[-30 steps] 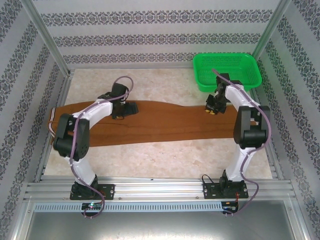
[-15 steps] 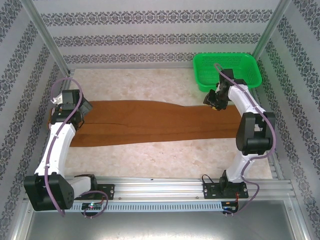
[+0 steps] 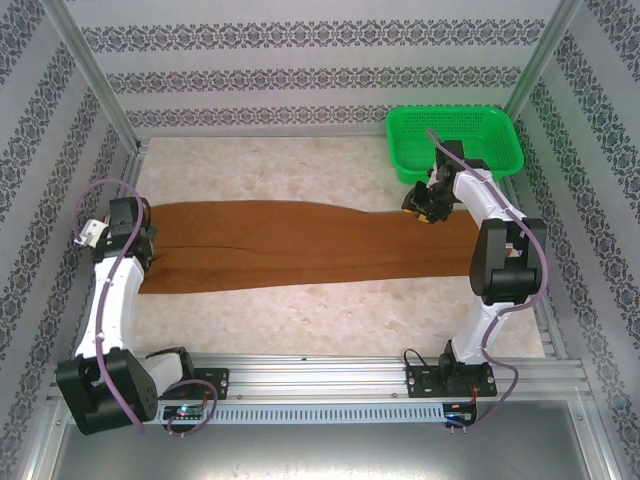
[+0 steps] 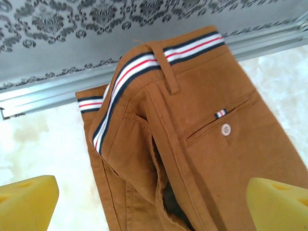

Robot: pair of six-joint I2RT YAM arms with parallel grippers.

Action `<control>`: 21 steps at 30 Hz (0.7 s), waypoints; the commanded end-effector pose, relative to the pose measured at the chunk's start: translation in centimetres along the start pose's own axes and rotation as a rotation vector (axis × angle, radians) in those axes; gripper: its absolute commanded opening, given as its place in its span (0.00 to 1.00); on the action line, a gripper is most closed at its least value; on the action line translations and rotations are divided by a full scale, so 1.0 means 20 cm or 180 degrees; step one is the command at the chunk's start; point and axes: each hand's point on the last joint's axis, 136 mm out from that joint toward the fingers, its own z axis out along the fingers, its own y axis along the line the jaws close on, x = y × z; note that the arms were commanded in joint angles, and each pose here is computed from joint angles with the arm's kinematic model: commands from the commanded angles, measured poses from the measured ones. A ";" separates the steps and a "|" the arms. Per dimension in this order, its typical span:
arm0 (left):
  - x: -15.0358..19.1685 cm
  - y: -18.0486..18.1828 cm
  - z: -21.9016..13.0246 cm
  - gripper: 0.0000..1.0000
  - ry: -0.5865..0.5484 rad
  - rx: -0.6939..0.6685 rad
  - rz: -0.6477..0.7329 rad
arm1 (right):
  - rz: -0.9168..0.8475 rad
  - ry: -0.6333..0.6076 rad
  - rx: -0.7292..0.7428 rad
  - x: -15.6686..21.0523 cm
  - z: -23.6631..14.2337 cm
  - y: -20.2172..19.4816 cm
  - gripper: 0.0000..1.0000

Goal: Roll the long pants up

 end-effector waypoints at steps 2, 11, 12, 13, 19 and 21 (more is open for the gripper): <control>0.02 -0.01 0.11 1.00 0.0080 -0.0182 -0.0060 | 0.0066 0.0046 -0.0145 -0.01 0.01 0.04 0.39; 0.06 -0.16 0.33 1.00 0.0238 -0.0149 0.0035 | 0.0091 0.0021 -0.0167 0.01 -0.01 0.04 0.39; 0.07 -0.19 0.35 0.99 0.0270 -0.0126 0.0047 | 0.0103 0.0023 -0.0168 0.01 -0.01 0.04 0.39; 0.07 -0.22 0.37 0.97 0.0305 -0.0115 0.0076 | 0.0108 0.0022 -0.0169 0.01 -0.01 0.04 0.39; 0.11 -0.28 0.48 0.00 0.0481 -0.0088 0.0075 | 0.0122 0.0009 -0.0167 0.01 -0.01 0.04 0.39; 0.13 -0.29 0.50 0.00 0.0532 -0.0060 0.0088 | 0.0123 0.0017 -0.0144 0.02 -0.01 0.03 0.39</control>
